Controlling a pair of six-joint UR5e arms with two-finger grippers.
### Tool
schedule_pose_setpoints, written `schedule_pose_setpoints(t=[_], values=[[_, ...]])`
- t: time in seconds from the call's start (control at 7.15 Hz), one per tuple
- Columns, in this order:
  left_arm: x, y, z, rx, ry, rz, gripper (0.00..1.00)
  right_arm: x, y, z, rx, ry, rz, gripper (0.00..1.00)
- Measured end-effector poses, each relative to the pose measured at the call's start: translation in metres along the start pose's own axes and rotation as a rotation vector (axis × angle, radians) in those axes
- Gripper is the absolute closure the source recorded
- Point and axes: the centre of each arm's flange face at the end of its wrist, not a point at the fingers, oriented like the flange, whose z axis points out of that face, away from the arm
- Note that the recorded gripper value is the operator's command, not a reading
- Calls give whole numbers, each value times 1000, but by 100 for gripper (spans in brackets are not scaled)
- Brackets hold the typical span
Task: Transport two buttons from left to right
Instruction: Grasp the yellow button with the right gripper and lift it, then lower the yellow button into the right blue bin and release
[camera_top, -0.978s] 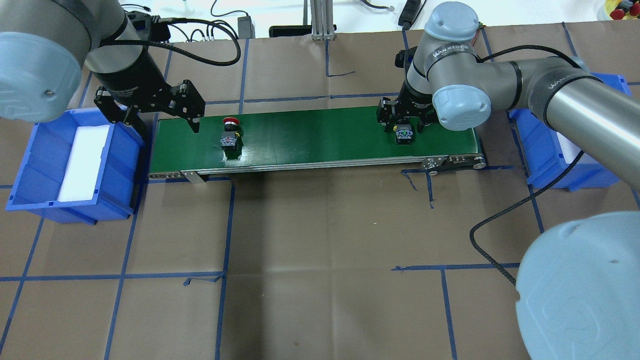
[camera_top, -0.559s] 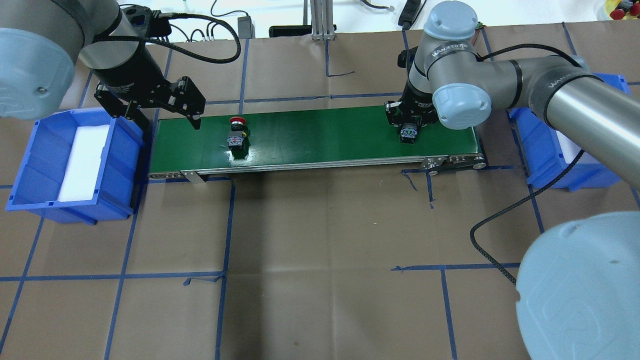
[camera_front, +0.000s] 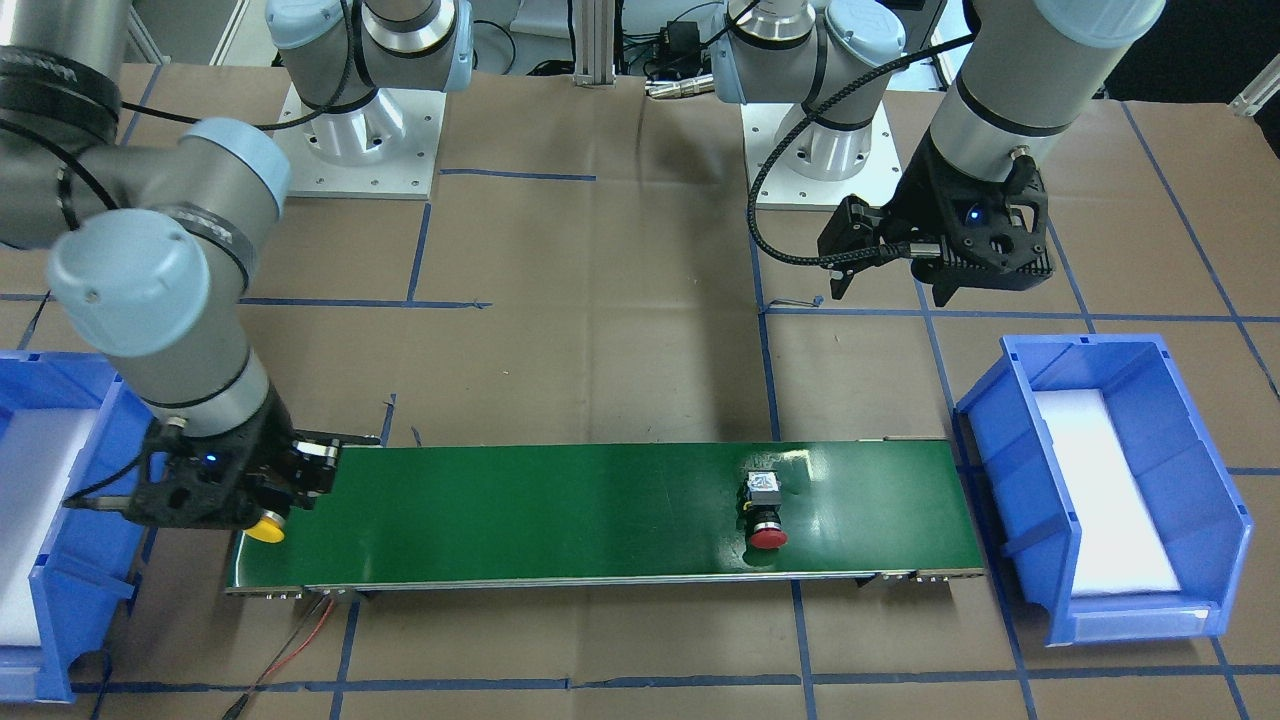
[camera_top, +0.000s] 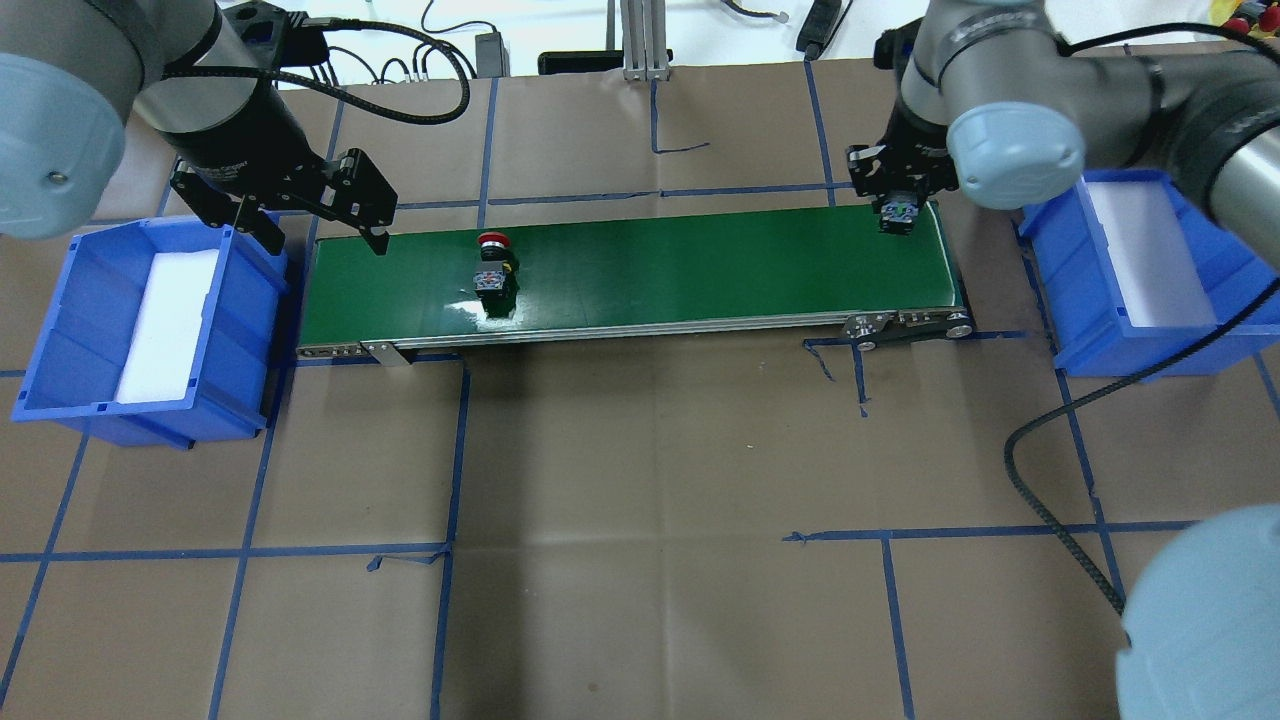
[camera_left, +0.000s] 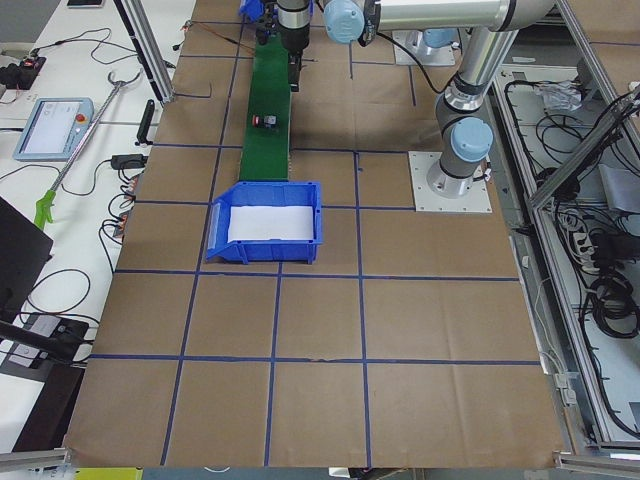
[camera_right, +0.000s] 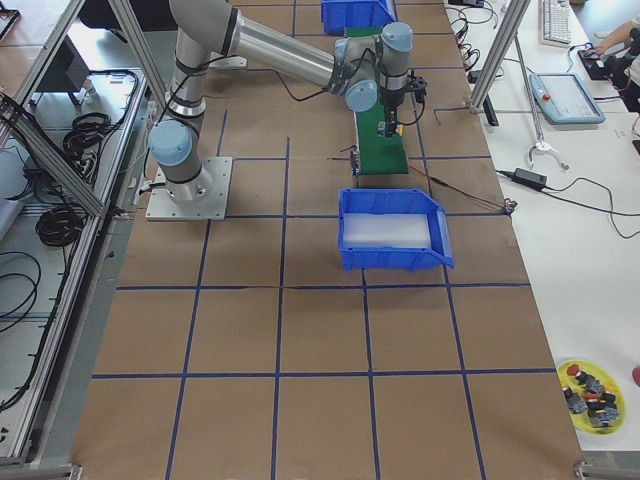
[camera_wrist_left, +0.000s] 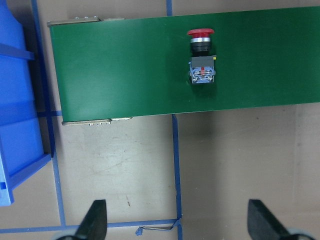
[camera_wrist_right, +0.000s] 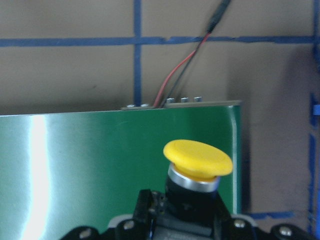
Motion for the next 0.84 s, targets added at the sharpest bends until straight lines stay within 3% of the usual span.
schedule_pose_setpoints(t=[0.28, 0.42, 0.84], values=[[-2, 1, 1, -4, -15, -2, 0, 102, 11, -41, 9, 6, -59, 93], [-2, 1, 2, -5, -16, -3, 0, 150, 16, -43, 10, -3, -108, 93], [-2, 2, 5, -9, -12, -6, 0, 237, 35, -10, -21, -41, -243, 94]])
